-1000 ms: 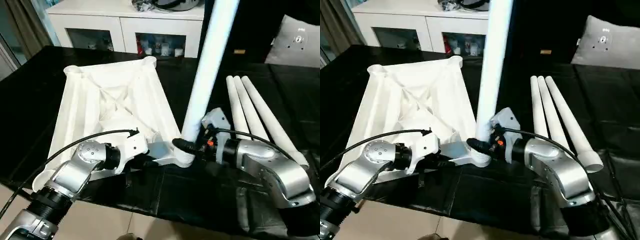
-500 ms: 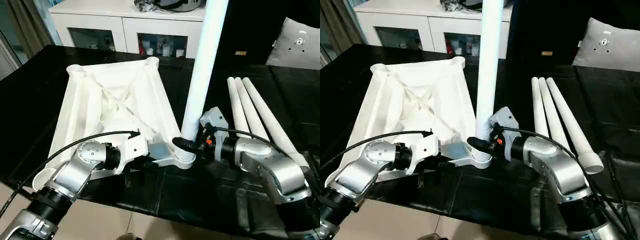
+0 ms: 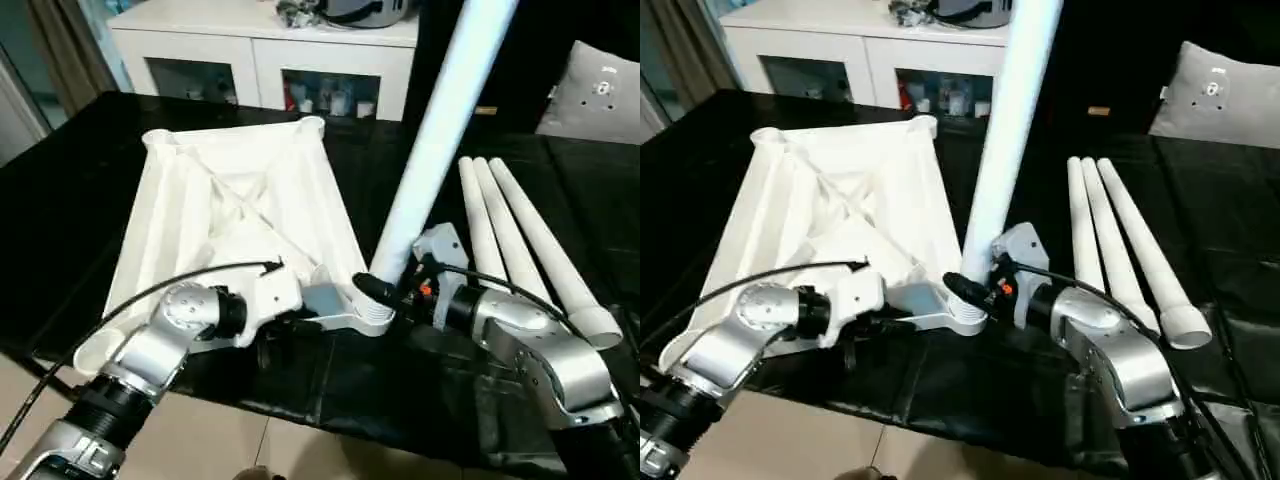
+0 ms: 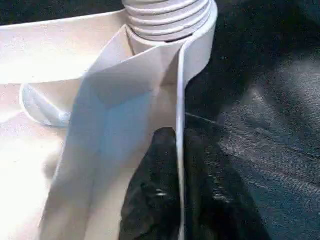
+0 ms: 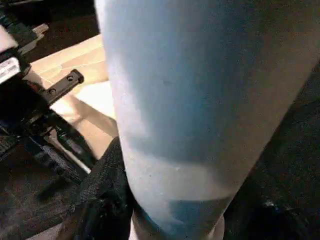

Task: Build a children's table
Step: Insert table leg to table base

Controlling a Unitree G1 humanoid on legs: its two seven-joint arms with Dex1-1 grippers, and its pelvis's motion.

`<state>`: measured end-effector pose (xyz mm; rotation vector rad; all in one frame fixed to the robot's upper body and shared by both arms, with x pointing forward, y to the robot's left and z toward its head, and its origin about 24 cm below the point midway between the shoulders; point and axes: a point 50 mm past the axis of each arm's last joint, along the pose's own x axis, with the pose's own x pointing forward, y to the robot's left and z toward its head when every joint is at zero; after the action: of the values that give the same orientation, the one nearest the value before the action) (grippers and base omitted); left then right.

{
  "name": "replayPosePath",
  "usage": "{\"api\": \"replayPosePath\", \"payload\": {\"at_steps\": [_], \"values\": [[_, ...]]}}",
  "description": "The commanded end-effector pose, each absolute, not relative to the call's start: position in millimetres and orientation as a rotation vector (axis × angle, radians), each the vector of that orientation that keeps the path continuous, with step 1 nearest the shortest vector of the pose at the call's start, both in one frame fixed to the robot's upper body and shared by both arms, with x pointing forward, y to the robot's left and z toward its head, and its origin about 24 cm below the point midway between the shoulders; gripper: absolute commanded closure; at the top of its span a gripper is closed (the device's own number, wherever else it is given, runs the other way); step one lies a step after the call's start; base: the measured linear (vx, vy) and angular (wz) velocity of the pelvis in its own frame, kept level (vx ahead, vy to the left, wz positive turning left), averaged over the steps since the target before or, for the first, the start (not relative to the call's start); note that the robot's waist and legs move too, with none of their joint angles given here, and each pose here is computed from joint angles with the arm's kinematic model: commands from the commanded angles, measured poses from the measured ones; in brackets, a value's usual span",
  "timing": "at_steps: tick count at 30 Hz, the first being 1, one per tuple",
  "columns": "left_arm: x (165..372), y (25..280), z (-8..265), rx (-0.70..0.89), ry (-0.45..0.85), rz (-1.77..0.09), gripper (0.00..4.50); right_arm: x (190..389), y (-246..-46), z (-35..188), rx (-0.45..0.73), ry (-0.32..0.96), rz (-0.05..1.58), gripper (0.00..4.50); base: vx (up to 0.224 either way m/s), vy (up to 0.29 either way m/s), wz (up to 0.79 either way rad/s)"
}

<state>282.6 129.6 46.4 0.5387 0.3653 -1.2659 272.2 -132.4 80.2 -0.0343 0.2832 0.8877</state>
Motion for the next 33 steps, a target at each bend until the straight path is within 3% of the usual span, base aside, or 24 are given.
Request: {"api": "replayPosePath", "payload": {"at_steps": [1, 4, 6, 12, 26, 30, 33], "values": [[287.4, 141.8, 44.2, 0.572, 0.423, -1.217, 4.36, 267.3, -129.0, 74.1, -0.034, 0.32, 0.918, 2.61, 0.0, 0.0, 0.0], [287.9, 142.5, 43.6, 0.586, 0.427, -1.214, 4.23, 268.0, -128.1, 74.6, -0.036, 0.317, 0.921, 2.61, 0.0, 0.0, 0.0], [288.6, 142.2, 43.7, 0.58, 0.421, -1.211, 4.45, 268.1, -127.4, 75.0, -0.042, 0.317, 0.929, 2.61, 0.0, 0.0, 0.0], [289.1, 140.8, 45.3, 0.599, 0.408, -1.228, 4.5, 268.2, -126.8, 75.0, -0.055, 0.323, 0.947, 2.61, 0.0, 0.0, 0.0], [285.3, 130.3, 55.0, 0.67, 0.367, -1.422, 4.5, 271.3, -127.2, 73.4, -0.137, 0.431, 1.084, 2.61, 0.0, 0.0, 0.0], [288.0, 129.6, 56.5, 0.679, 0.361, -1.42, 4.5, 274.6, -130.4, 71.5, -0.114, 0.433, 1.061, 2.61, 0.0, 0.0, 0.0], [290.7, 130.5, 56.3, 0.665, 0.357, -1.395, 4.5, 276.1, -135.1, 69.9, -0.028, 0.417, 1.017, 2.61, 0.0, 0.0, 0.0]]}}
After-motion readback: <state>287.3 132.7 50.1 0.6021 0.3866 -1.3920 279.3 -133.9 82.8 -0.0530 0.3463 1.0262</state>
